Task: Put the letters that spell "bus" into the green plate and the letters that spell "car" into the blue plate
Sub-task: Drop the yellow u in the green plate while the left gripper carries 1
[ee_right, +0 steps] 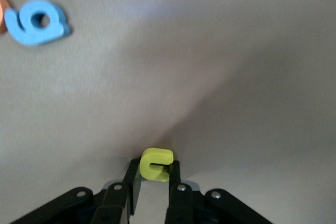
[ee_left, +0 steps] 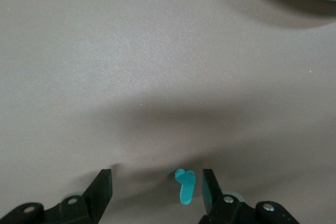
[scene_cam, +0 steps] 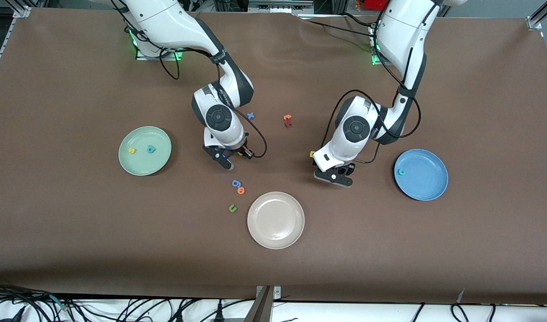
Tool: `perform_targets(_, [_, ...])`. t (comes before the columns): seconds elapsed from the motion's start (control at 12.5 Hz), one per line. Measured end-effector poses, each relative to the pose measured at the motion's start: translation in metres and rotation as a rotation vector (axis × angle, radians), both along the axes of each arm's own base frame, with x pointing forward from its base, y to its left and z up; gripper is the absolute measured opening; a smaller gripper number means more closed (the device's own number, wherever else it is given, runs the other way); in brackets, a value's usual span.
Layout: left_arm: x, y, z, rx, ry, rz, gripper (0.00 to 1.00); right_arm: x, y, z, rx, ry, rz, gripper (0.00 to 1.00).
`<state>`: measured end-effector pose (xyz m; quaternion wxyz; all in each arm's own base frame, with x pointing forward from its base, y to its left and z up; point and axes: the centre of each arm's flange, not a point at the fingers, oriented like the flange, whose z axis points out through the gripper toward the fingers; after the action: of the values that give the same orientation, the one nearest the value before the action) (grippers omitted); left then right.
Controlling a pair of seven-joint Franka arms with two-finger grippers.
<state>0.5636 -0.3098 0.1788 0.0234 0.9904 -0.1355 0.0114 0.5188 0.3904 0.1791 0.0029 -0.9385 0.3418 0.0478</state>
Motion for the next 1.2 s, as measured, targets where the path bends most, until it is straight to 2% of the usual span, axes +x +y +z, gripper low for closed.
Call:
perform_targets(0.32, [-0.004, -0.004, -0.006, 0.005, 0.008, -0.008, 0.78, 0.031, -0.058, 0.038, -0.056, 0.055, 0.162, 0.25])
perform_targets(0.48, [-0.004, -0.003, -0.008, 0.008, 0.011, -0.007, 0.78, 0.041, -0.096, 0.057, -0.079, 0.123, 0.260, 0.25])
perform_targets(0.56, [-0.004, -0.002, -0.009, 0.010, 0.012, -0.008, 0.72, 0.046, -0.118, 0.064, -0.086, 0.159, 0.305, 0.25])
perform_targets(0.64, [-0.004, -0.002, -0.009, 0.015, 0.010, -0.013, 0.61, 0.050, -0.139, 0.070, -0.090, 0.198, 0.344, 0.25])
perform_targets(0.72, [-0.004, -0.001, -0.009, 0.016, 0.009, -0.015, 0.61, 0.052, -0.161, 0.074, -0.091, 0.238, 0.375, 0.25])
perform_targets(0.8, [-0.003, -0.001, -0.009, 0.019, 0.007, -0.017, 0.55, 0.053, -0.184, 0.077, -0.087, 0.276, 0.406, 0.25])
perform_targets(0.88, [-0.002, 0.000, -0.007, 0.019, 0.004, -0.016, 0.43, 0.053, -0.210, 0.078, -0.079, 0.303, 0.434, 0.25])
perform_targets(0.96, [-0.002, 0.000, -0.007, 0.019, 0.005, -0.016, 0.38, 0.052, -0.239, 0.077, -0.068, 0.323, 0.468, 0.25])
perform_targets(1.04, [-0.002, 0.000, -0.007, 0.019, 0.004, -0.016, 0.38, 0.051, -0.266, 0.073, -0.056, 0.337, 0.496, 0.25])
perform_targets(1.12, [-0.001, 0.001, -0.007, 0.020, 0.003, -0.015, 0.30, 0.048, -0.289, 0.066, -0.045, 0.340, 0.519, 0.25])
perform_targets(1.2, [-0.001, 0.001, -0.007, 0.020, 0.003, -0.015, 0.30, 0.046, -0.309, 0.056, -0.035, 0.330, 0.543, 0.25])
